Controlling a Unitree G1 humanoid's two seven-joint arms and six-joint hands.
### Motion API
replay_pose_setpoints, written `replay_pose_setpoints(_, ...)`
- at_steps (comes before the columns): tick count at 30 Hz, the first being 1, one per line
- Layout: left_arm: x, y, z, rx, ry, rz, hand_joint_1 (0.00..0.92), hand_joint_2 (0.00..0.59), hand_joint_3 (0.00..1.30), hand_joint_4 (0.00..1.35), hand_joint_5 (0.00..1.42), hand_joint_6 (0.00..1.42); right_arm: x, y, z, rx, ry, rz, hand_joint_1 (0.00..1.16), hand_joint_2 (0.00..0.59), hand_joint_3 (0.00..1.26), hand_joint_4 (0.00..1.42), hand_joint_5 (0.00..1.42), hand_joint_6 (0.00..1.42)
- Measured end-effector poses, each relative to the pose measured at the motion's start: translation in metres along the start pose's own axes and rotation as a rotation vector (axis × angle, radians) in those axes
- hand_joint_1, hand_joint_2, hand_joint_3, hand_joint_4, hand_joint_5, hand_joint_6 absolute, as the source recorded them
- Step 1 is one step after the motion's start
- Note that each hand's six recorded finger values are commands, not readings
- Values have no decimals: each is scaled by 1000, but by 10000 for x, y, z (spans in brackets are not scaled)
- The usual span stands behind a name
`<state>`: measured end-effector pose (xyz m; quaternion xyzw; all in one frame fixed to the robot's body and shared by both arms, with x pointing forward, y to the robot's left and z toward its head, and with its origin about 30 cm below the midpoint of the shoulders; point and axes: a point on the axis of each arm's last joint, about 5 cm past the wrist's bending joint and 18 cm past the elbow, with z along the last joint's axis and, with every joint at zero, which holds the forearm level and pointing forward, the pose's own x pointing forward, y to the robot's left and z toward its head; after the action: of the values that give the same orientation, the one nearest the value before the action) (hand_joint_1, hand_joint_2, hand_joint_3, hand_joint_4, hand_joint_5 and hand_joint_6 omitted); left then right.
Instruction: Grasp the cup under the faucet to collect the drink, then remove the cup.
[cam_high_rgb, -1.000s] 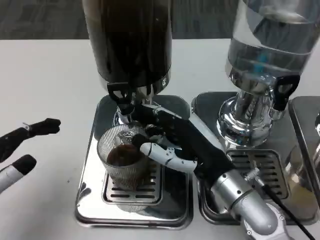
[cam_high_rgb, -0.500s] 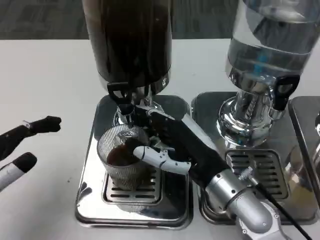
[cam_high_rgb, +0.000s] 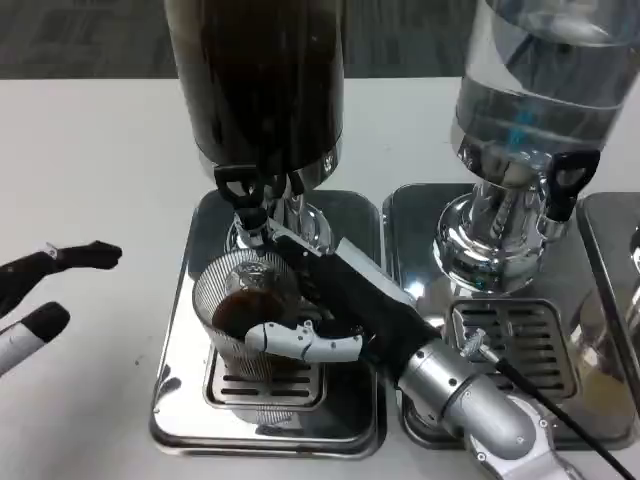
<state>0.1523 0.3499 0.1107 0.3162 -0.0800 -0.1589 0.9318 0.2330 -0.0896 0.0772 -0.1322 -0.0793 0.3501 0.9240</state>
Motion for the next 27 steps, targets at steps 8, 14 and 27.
replay_pose_setpoints(8,0,0,0,0,1,-1,0,57,361,294,196,125,43,-18,32,-25,-4,57,662,198,0,0,0,83)
replay_pose_setpoints(14,1,-6,-8,-5,6,-4,0,58,358,287,189,125,48,-25,33,-40,5,45,670,194,0,0,0,81)
replay_pose_setpoints(27,10,-9,-9,-5,8,-17,0,69,353,280,186,125,35,-53,24,-32,8,20,670,195,0,0,0,80)
